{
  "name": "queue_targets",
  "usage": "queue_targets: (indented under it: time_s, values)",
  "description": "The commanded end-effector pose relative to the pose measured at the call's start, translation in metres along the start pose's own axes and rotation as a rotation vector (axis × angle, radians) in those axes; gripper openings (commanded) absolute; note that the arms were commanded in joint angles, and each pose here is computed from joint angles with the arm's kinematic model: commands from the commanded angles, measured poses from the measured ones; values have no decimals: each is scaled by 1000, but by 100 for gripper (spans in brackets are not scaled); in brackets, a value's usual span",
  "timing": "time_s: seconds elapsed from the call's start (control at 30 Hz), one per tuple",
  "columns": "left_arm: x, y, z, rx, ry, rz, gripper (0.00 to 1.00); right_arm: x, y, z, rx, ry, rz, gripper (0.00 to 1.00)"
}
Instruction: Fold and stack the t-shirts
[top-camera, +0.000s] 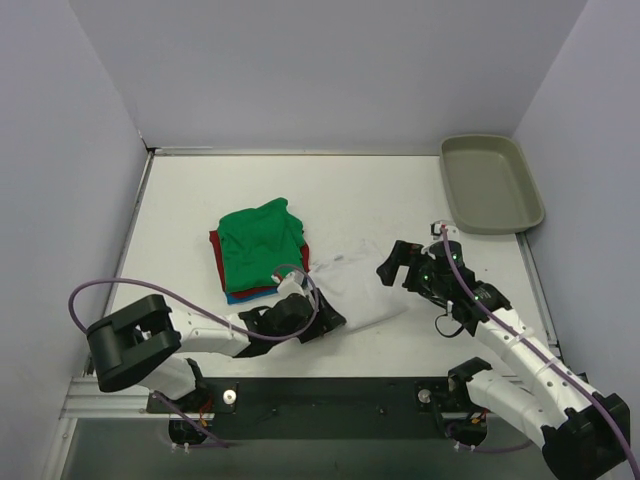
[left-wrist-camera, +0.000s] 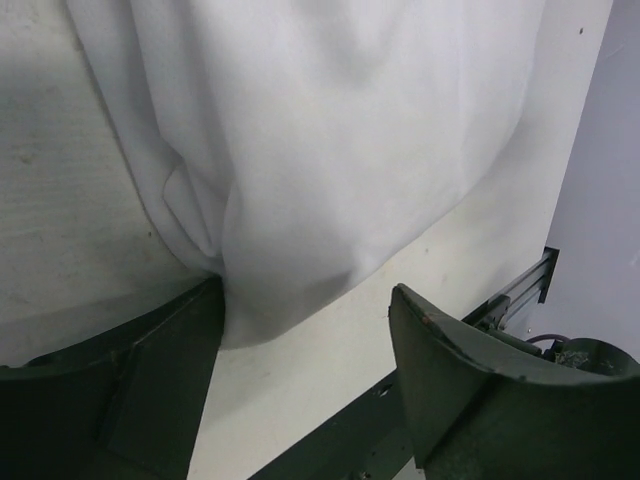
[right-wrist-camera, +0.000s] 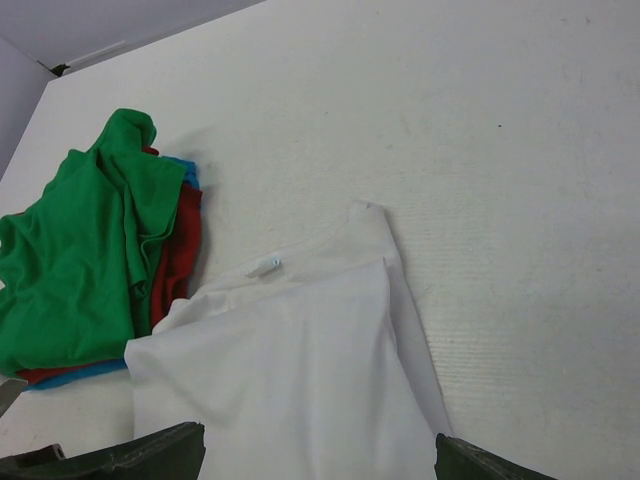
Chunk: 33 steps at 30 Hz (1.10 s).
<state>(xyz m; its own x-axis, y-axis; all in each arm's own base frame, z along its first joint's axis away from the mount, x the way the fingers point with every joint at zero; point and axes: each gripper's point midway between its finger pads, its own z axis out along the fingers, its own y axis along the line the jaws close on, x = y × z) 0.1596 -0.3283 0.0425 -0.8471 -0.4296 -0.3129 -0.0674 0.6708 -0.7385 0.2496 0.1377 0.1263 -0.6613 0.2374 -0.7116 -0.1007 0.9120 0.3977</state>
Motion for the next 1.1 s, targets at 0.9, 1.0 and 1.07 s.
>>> queue_targets:
  time_s: [0.9, 1.0, 1.07]
  values:
    - [51, 64, -7, -121, 333, 112, 14, -18, 1, 79, -77, 140, 61, 99]
    - [49, 80, -17, -155, 326, 91, 14, -23, -6, 96, -60, 156, 50, 99]
    - [45, 83, -22, -157, 308, 86, 15, -19, -14, 104, -42, 188, 68, 99]
